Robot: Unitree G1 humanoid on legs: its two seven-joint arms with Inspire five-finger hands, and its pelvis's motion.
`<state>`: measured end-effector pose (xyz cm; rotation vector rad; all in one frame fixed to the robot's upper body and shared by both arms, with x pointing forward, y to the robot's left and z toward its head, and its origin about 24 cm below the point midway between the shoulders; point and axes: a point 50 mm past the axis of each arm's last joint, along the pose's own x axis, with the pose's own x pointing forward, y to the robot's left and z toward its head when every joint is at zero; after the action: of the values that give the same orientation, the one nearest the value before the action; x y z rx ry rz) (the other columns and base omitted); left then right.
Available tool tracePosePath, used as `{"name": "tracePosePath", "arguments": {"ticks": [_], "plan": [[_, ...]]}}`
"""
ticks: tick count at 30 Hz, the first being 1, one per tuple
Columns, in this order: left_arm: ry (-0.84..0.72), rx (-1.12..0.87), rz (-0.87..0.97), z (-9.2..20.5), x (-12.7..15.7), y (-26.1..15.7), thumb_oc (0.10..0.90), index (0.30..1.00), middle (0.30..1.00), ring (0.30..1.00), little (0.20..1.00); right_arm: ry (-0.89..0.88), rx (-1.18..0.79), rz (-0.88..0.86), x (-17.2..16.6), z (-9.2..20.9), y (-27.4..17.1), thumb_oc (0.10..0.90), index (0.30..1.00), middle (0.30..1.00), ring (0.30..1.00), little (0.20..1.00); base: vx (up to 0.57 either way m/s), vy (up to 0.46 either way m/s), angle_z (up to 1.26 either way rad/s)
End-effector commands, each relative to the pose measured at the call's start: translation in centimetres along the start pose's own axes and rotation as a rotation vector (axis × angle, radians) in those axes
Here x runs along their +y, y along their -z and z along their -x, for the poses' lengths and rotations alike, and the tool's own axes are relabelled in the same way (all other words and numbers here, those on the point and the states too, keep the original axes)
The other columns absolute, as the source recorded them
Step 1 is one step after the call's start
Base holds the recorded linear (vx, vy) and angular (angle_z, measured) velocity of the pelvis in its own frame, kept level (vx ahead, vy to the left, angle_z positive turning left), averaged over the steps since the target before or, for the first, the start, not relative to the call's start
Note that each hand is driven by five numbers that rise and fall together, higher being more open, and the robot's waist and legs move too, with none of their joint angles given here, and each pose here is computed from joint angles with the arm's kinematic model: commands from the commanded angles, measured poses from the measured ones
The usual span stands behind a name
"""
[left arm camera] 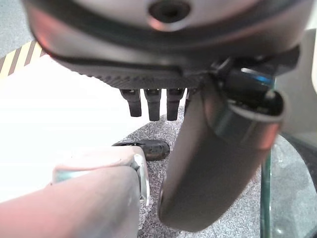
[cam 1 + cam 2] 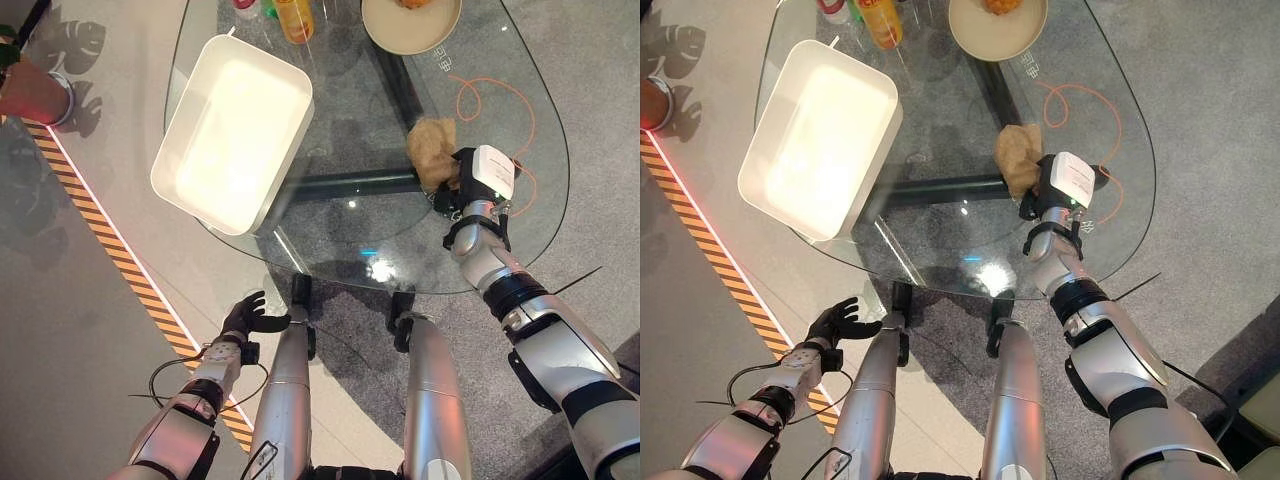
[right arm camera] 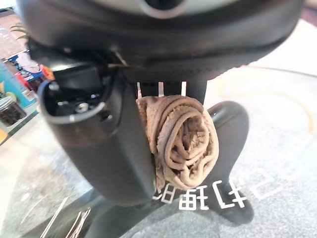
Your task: Wipe the table with a cloth and put it in the basket.
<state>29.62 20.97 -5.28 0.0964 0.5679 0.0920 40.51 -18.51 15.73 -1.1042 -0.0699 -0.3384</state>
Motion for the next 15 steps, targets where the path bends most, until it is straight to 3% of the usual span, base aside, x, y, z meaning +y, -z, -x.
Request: {"name": "tracePosePath", "arguments": {"ticks": [1,15], "plan": [[-0.016,0.005,-0.035,0.2,-0.3,0.7,0.800,0.900,0.900,0.900,0.900,-0.189,-0.370,0.024,3.3,2.5,-7.6,0.100,0.300,0.300,0.300,0.200,0.00,0.000,0.00],[-0.008,0.009,-0.040,0.3,-0.5,0.9,0.800,0.900,0.900,0.900,0.900,-0.364,-0.569,0.097,5.0,4.8,-9.7,0.100,0.300,0.300,0.300,0.200,0.00,0.000,0.00]]}}
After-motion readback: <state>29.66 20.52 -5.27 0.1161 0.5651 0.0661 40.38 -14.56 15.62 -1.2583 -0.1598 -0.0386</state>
